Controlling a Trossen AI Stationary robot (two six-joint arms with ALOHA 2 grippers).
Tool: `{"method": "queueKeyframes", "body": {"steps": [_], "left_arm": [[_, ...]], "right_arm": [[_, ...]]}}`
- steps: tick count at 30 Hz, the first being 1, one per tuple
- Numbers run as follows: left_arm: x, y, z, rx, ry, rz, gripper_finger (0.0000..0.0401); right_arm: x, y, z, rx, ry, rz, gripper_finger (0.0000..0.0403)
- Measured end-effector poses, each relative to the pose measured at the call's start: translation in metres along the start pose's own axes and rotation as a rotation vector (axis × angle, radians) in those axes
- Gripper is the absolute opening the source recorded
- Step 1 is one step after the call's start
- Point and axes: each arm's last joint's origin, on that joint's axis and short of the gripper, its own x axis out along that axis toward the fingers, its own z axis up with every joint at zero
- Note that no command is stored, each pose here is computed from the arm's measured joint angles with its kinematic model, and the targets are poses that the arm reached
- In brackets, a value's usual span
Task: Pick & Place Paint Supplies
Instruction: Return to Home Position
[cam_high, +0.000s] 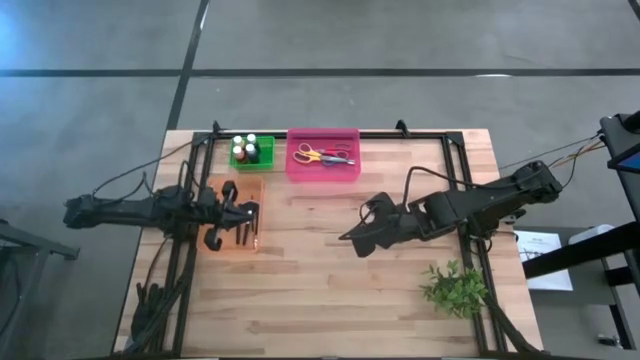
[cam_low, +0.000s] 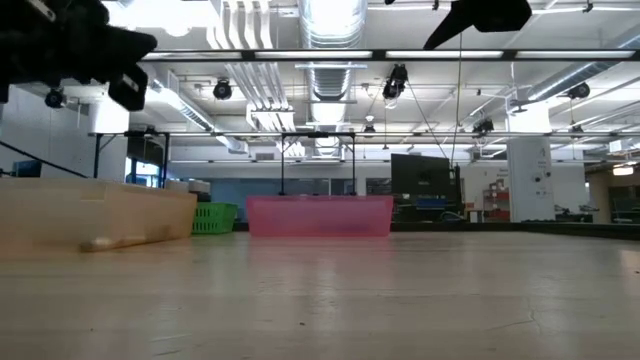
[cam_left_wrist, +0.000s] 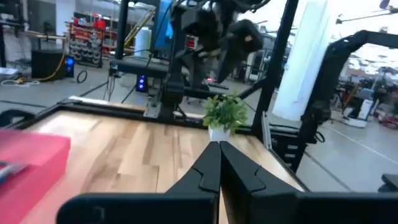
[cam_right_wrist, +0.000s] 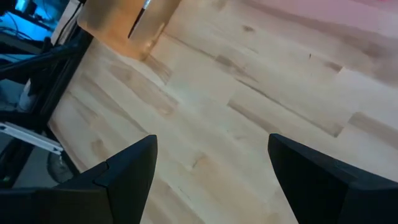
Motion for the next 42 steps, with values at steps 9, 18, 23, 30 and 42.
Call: {"method": "queueKeyframes", "body": {"steps": [9, 18, 23, 30, 42], "left_arm": [[-0.016, 0.005, -0.026, -0.026, -0.055, 0.061, 0.0008], [-0.014, 0.009, -0.038, 0.007, 0.043, 0.138, 0.0008], [-0.012, 0.010, -0.042, 0.010, 0.088, 0.148, 0.0008], [-0.008, 0.012, -0.050, 0.039, 0.179, 0.160, 0.0007], [-0.005, 0.014, -0.057, 0.030, 0.258, 0.173, 0.0007]], "right_arm": [[0.001, 0.000, -0.003, 0.044, 0.037, 0.002, 0.0301], [0.003, -0.001, -0.004, 0.066, 0.043, -0.005, 0.0301], [0.003, -0.001, -0.004, 0.066, 0.044, -0.004, 0.0301], [0.004, 0.003, 0.000, -0.036, 0.020, 0.043, 0.0301], [0.012, 0.017, 0.060, -0.463, -0.178, 0.321, 0.0301]]}}
